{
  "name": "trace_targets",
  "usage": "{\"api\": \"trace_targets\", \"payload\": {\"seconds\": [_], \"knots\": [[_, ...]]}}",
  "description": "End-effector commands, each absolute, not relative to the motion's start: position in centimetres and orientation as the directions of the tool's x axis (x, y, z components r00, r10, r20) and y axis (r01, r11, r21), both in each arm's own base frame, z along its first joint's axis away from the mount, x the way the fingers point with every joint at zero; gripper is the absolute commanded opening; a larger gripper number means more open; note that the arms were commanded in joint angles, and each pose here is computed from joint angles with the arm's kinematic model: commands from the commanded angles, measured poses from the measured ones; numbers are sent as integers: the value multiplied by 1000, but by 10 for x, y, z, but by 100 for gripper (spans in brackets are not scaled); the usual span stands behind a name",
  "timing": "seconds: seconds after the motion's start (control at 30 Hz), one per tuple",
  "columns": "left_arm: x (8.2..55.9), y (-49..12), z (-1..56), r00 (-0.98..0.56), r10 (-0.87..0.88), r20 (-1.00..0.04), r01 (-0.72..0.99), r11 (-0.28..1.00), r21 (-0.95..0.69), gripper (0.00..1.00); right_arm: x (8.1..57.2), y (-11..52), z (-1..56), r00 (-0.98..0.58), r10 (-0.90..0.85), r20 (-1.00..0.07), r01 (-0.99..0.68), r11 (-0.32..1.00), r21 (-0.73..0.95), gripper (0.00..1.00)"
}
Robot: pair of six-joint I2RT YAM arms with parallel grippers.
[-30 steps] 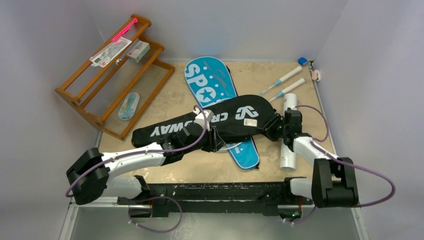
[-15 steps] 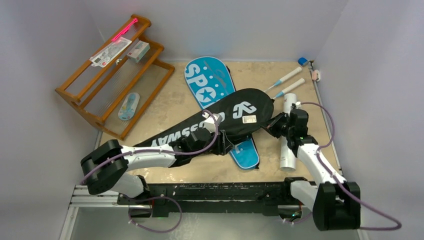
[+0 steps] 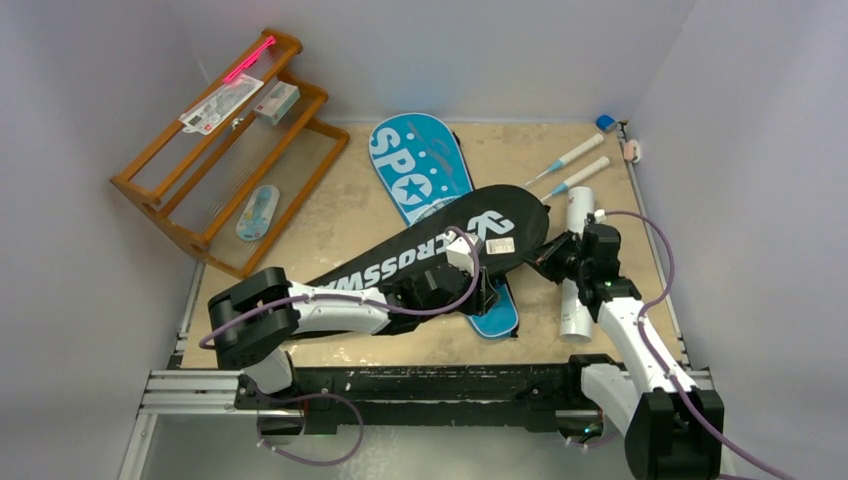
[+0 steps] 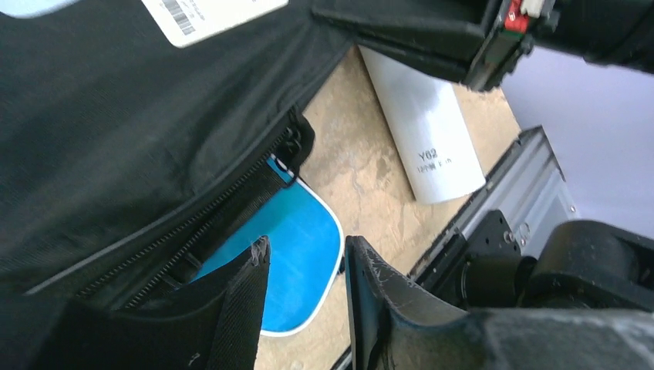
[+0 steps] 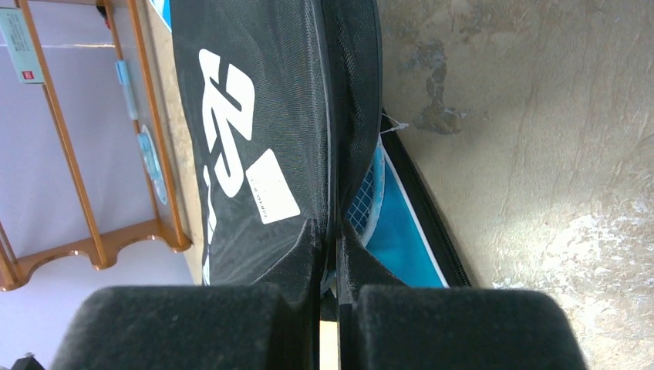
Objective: Pack up the badminton gear
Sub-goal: Adjust the racket bag at the center of the board.
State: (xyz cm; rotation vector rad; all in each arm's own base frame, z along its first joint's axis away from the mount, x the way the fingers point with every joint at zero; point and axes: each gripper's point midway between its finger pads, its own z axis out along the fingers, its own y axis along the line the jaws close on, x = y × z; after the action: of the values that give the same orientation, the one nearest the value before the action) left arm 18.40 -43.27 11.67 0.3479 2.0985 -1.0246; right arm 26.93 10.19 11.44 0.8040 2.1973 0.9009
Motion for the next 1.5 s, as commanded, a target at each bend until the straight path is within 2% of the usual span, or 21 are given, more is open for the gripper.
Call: {"api": "trace_targets", "payload": {"seconds": [0.0,0.17,0.33,0.67,0.97,1.2,1.3,1.47], "knots": [[205,-431,129,-644,-153,-750,469,696,-544,37,272,102,128,-606,716,-347,255,588,768,0],[206,-414,114,-675,-164,-719,428,707,-563,34,266,96,139,-594,719,-362,275,604,748,0],[213,-393,97,-712,-138,-688,411,713,-569,22,262,89,149,-573,715,-401,275,628,728,0],[231,-358,88,-716,-59,-695,440,734,-517,18,254,68,160,-522,709,-474,326,680,657,0],[269,-349,88,-677,29,-735,489,765,-419,18,245,60,174,-493,696,-522,316,702,638,0],[285,-355,104,-651,70,-756,522,765,-379,18,238,71,169,-540,683,-491,279,696,661,0],[271,-361,111,-672,76,-736,548,720,-426,20,236,73,161,-537,701,-469,296,678,673,0],[217,-381,134,-674,60,-736,606,616,-504,28,239,74,147,-544,714,-441,324,664,674,0]]}}
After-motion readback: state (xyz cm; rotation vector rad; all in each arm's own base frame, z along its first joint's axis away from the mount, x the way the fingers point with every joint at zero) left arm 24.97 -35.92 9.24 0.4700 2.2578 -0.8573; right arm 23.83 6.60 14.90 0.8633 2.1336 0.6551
